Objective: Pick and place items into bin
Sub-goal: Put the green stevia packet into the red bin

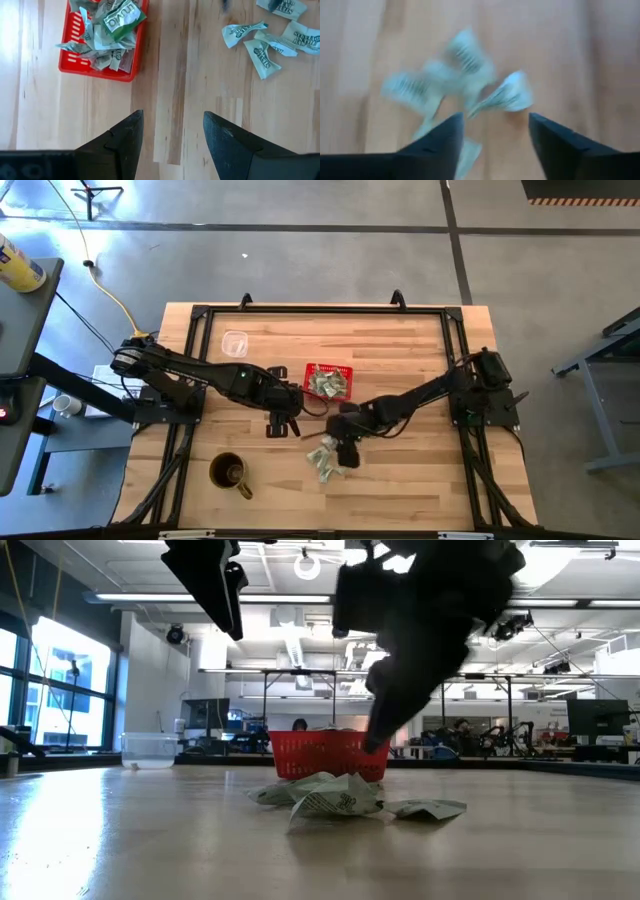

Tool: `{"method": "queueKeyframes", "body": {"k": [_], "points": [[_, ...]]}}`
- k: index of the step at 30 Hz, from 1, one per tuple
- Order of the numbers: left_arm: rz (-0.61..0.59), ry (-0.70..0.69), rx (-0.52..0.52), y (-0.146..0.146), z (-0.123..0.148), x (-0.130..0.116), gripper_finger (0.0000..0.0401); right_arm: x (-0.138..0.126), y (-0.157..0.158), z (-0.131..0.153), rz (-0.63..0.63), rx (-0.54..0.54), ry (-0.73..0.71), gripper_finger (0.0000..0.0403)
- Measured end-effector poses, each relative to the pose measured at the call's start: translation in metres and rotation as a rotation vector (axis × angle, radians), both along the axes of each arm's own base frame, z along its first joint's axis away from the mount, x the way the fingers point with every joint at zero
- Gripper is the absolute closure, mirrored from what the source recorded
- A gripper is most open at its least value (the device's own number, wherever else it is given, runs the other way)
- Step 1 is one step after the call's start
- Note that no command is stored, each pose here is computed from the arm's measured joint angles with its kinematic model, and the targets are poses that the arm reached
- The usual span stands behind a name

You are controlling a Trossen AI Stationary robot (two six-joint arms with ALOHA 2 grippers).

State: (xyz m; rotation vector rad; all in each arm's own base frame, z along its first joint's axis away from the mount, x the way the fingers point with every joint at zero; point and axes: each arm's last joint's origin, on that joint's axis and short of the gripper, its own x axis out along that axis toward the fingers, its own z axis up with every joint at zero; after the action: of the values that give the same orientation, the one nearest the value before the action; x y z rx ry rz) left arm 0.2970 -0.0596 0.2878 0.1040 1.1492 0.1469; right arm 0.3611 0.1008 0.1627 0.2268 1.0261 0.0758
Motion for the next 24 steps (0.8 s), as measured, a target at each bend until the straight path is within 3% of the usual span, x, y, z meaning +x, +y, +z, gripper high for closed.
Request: {"method": "queueKeyframes", "body": {"k": [4,9,18,24], "points": [[0.011,-0.001,-0.003,0.000,0.000,0.000,0.0163,-0.003,0.002,-0.001,-0.204,-0.048,0.001,0.0114],[0.009,0.003,-0.002,0.000,0.000,0.000,0.0163,-0.003,0.017,-0.006,-0.313,0.014,-0.014,0.0088],[-0.013,0.006,0.007,0.000,0.000,0.000,0.0163,-0.005,0.046,-0.034,-0.402,-0.056,-0.056,0.0108],[-0.013,0.007,0.007,0.000,0.000,0.000,0.0163,-0.003,0.043,-0.051,-0.422,-0.125,-0.035,0.0170]]}}
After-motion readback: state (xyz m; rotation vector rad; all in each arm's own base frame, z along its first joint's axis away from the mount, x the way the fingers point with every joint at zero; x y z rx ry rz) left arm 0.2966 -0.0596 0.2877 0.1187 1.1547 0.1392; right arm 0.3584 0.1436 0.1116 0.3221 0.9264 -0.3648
